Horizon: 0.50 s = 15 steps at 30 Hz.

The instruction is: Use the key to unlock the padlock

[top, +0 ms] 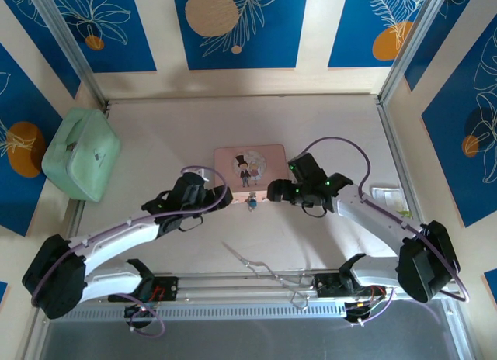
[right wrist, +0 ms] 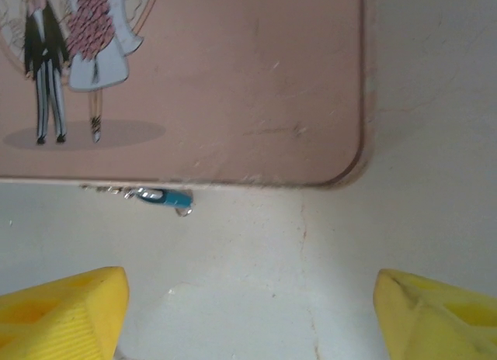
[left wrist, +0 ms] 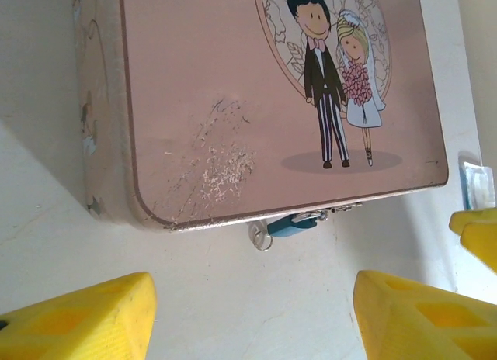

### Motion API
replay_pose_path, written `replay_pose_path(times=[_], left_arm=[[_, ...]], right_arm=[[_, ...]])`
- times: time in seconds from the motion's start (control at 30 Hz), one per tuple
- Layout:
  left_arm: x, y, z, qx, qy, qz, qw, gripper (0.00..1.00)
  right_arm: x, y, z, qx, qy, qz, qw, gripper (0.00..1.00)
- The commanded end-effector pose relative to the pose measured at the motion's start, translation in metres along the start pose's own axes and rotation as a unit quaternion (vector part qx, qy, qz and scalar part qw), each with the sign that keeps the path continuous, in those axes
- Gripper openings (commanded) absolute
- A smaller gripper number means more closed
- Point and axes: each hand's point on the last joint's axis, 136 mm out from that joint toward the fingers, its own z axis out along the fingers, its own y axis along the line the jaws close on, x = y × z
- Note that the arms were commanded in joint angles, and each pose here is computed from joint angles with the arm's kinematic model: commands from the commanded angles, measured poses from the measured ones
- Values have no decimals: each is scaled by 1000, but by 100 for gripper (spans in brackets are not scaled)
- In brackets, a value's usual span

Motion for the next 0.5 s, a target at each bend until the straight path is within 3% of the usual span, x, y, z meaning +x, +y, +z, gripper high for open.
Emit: replay_pose_path(times=[0.0,0.47], left_arm=[[4,-7,7,19,8,-7,1000,68],[1,-8,24,8,12,2,1000,67]], right_arm=[[-22,10,-9,-28,-15,-6,999,85],[-40,20,11,-21,-2,-22,1000,85]])
